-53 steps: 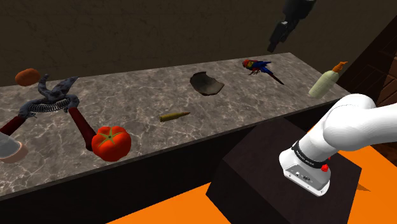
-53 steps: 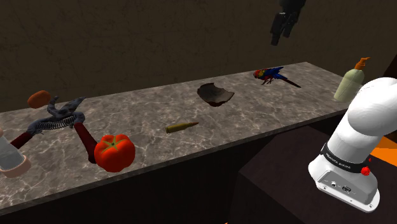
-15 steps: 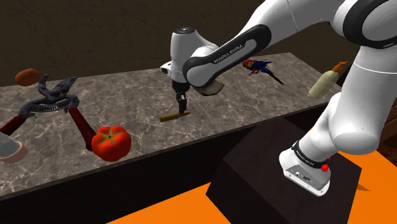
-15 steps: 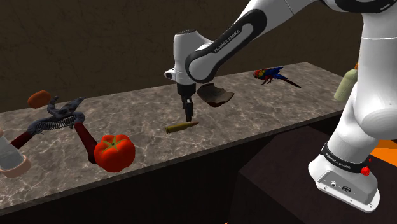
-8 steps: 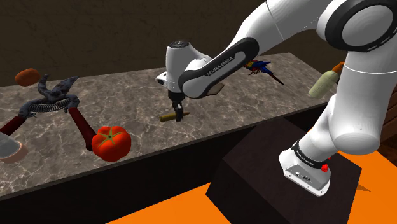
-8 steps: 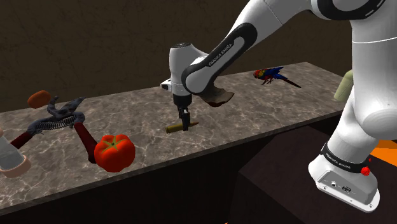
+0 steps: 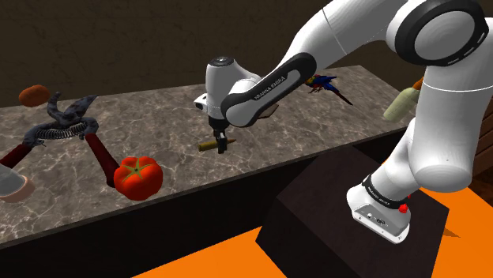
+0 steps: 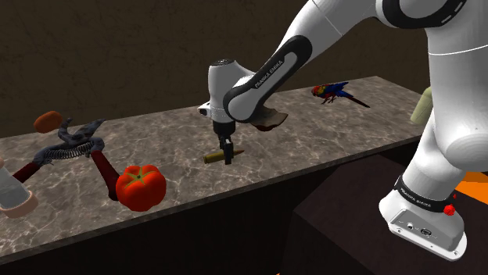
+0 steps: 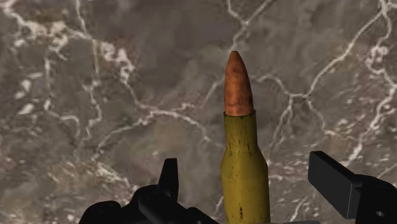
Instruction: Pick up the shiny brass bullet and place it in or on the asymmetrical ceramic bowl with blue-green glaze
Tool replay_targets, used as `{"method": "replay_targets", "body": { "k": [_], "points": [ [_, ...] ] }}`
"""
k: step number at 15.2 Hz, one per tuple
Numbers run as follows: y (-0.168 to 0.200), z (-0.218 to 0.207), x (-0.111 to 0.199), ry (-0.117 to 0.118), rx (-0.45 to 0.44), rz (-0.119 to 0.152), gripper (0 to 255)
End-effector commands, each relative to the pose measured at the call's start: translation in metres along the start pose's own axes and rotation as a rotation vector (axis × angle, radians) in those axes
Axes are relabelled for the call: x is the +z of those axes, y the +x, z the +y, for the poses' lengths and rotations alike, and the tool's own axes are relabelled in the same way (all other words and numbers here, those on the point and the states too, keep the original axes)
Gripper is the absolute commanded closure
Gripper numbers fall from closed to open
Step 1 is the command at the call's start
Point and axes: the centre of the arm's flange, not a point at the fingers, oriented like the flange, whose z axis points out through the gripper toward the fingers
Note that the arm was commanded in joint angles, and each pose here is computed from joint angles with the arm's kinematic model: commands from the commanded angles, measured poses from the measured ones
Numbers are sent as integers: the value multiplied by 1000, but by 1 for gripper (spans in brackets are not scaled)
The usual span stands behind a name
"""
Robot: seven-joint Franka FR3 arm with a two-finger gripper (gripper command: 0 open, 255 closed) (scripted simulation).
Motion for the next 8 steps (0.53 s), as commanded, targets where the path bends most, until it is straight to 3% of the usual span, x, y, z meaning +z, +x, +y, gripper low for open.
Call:
{"method": "replay_targets", "body": {
  "k": [1, 2, 3, 8],
  "points": [
    [0, 0, 0, 0, 0, 0, 0],
    [0, 0, 0, 0, 0, 0, 0],
    [0, 0, 0, 0, 0, 0, 255],
    [0, 0, 0, 0, 0, 0, 255]
  ]
}}
